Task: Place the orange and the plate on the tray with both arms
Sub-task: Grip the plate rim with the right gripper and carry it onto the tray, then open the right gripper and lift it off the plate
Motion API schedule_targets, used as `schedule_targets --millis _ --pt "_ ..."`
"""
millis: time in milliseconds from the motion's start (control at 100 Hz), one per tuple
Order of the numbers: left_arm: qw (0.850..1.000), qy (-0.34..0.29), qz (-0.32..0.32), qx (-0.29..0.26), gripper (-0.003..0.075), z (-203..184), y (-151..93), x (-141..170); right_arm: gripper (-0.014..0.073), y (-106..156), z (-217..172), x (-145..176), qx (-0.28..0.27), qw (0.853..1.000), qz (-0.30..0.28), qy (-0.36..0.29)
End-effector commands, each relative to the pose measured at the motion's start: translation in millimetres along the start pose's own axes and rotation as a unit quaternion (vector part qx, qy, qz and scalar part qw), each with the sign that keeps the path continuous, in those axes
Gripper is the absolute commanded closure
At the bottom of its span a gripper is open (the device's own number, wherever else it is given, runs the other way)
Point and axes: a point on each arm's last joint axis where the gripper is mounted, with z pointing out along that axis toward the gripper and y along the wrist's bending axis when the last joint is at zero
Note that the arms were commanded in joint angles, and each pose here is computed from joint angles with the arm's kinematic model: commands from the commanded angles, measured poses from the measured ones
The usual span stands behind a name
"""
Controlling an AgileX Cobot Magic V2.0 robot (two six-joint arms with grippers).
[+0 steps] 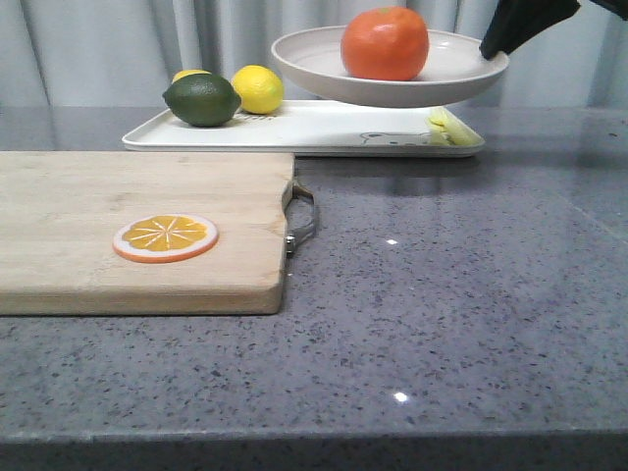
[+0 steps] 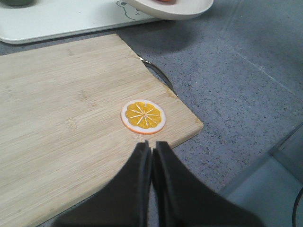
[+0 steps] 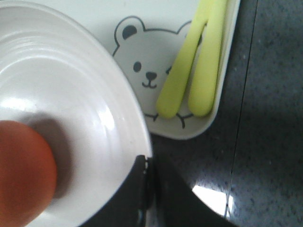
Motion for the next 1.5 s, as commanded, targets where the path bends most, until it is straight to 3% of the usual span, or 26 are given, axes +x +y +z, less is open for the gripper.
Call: schedule_targets --millis 0,480,740,990,1320,1490 --pt "0.999 -0.051 -0.006 0.009 0.0741 -4 -3 -15 0.0662 15 -24 -24 -0.027 0.998 -0.002 -0.059" --pt "0.998 -0.064 -0.006 0.01 0.0741 -4 -3 -17 0.0662 16 36 -72 -0.056 0.995 -0.019 -0.082" --pt "0.998 -0.07 -0.006 0.01 0.0741 -5 -3 -18 0.0662 6 65 -76 -0.065 0.994 -0.006 -0.088" --pt "0.998 -0.07 -0.006 0.01 0.0741 -5 -3 -18 0.0662 4 67 -80 -0.065 0.991 -0.002 -0.115" --pt "0.997 -0.069 -0.008 0.012 0.0741 -5 -4 -18 0.0659 0 78 -77 -0.063 0.993 0.001 -0.101" --pt "0.997 -0.069 -0.009 0.012 0.0741 -5 -4 -18 0.0552 0 78 -77 -0.063 0.993 0.001 -0.1"
